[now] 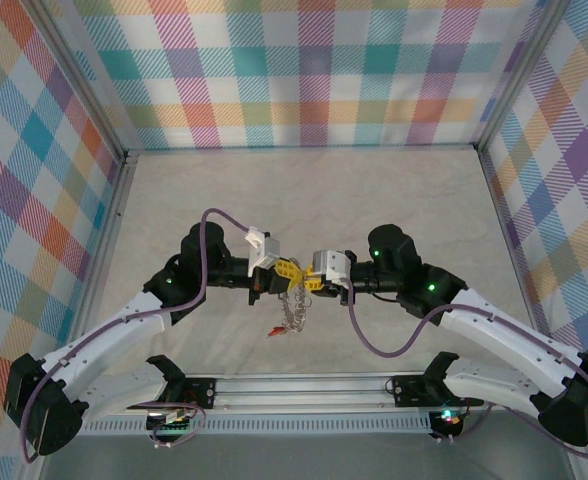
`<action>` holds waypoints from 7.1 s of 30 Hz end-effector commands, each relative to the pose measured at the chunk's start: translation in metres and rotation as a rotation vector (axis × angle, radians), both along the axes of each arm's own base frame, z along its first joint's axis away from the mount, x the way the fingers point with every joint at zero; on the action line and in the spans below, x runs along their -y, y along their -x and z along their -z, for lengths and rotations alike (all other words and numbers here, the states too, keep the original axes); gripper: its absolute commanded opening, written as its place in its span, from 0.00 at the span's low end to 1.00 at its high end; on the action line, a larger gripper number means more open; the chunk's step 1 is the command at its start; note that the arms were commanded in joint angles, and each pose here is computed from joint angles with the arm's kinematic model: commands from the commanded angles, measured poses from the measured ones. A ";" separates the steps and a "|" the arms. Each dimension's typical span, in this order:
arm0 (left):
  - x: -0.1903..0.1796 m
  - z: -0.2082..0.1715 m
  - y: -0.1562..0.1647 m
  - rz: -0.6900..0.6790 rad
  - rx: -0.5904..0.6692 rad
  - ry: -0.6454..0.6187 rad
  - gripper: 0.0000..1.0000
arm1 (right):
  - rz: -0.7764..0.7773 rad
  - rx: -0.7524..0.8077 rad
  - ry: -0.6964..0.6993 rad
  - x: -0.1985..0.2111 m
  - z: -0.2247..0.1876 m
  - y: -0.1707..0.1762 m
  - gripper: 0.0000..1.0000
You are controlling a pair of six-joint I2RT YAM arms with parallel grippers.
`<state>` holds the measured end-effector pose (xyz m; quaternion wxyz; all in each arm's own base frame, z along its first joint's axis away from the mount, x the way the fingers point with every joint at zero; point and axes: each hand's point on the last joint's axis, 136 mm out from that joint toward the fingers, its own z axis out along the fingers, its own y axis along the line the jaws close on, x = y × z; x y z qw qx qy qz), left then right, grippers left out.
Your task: Put the keys on the keyring
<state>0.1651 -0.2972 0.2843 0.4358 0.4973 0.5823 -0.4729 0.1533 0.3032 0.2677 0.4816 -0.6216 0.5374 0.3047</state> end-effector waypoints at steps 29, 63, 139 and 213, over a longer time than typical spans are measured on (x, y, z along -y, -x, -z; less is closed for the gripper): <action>0.003 0.013 0.012 0.046 0.147 -0.033 0.00 | -0.200 -0.071 -0.118 -0.021 -0.026 0.029 0.19; 0.014 0.053 -0.003 0.140 0.220 -0.310 0.00 | -0.103 -0.116 0.195 0.001 0.010 0.005 0.00; -0.008 0.046 -0.004 0.070 0.147 -0.358 0.24 | -0.060 -0.206 0.487 0.034 0.038 -0.009 0.00; 0.001 -0.012 -0.020 -0.089 0.154 0.045 0.00 | -0.022 -0.020 0.160 0.017 0.011 -0.005 0.27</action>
